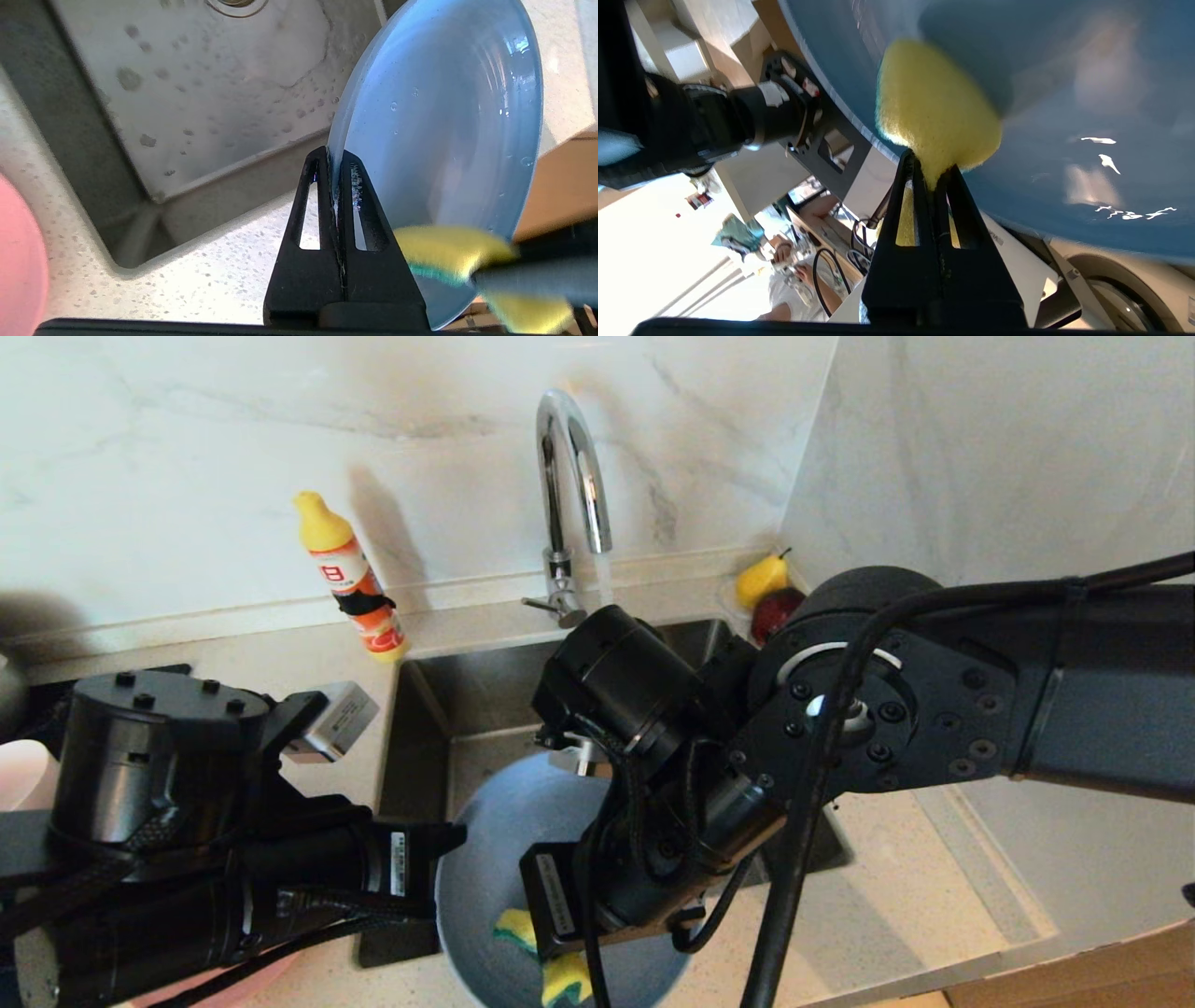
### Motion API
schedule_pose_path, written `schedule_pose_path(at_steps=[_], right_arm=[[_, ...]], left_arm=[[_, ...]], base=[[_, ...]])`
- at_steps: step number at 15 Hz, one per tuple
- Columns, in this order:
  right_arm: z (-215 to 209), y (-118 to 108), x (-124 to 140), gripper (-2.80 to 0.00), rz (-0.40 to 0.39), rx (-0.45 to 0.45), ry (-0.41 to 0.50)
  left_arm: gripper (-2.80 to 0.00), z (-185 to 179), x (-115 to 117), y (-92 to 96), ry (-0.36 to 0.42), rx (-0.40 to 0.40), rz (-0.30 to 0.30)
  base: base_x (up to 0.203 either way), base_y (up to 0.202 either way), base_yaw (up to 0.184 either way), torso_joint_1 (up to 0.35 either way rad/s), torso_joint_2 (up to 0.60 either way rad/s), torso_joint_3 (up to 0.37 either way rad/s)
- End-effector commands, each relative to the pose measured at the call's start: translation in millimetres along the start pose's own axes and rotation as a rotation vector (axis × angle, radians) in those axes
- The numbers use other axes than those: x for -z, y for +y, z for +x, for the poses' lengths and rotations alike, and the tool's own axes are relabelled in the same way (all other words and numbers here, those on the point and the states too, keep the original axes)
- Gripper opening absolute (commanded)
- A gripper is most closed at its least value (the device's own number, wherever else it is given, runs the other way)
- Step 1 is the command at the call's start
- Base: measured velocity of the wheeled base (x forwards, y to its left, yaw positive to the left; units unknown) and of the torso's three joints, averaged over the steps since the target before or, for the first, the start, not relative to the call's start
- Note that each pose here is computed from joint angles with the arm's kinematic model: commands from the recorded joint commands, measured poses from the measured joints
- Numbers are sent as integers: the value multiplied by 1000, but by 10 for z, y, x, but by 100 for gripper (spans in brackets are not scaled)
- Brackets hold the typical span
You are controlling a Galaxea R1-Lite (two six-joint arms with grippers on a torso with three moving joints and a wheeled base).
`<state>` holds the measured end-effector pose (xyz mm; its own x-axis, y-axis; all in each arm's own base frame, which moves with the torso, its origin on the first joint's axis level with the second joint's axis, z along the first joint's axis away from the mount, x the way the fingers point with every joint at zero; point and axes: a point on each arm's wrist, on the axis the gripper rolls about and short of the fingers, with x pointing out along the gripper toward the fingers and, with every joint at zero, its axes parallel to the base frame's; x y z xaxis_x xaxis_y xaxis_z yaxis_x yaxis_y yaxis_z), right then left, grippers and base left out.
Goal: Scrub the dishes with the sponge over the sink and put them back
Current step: Wipe the plate
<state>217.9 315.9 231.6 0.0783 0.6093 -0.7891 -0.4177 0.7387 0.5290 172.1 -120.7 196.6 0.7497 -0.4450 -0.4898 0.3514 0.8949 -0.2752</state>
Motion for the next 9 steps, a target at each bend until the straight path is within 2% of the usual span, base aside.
schedule_pose_path(at_steps=[1, 9], right_arm=[[-100, -66, -51, -280, 22, 1, -25], [-186, -294, -207, -280, 94, 24, -66]], left_arm=[[-280, -35, 35, -27, 0, 16, 6], [-280, -95, 48, -25, -31, 36, 27]], base=[[0, 0, 0, 0, 0, 0], [0, 0, 0, 0, 0, 0]])
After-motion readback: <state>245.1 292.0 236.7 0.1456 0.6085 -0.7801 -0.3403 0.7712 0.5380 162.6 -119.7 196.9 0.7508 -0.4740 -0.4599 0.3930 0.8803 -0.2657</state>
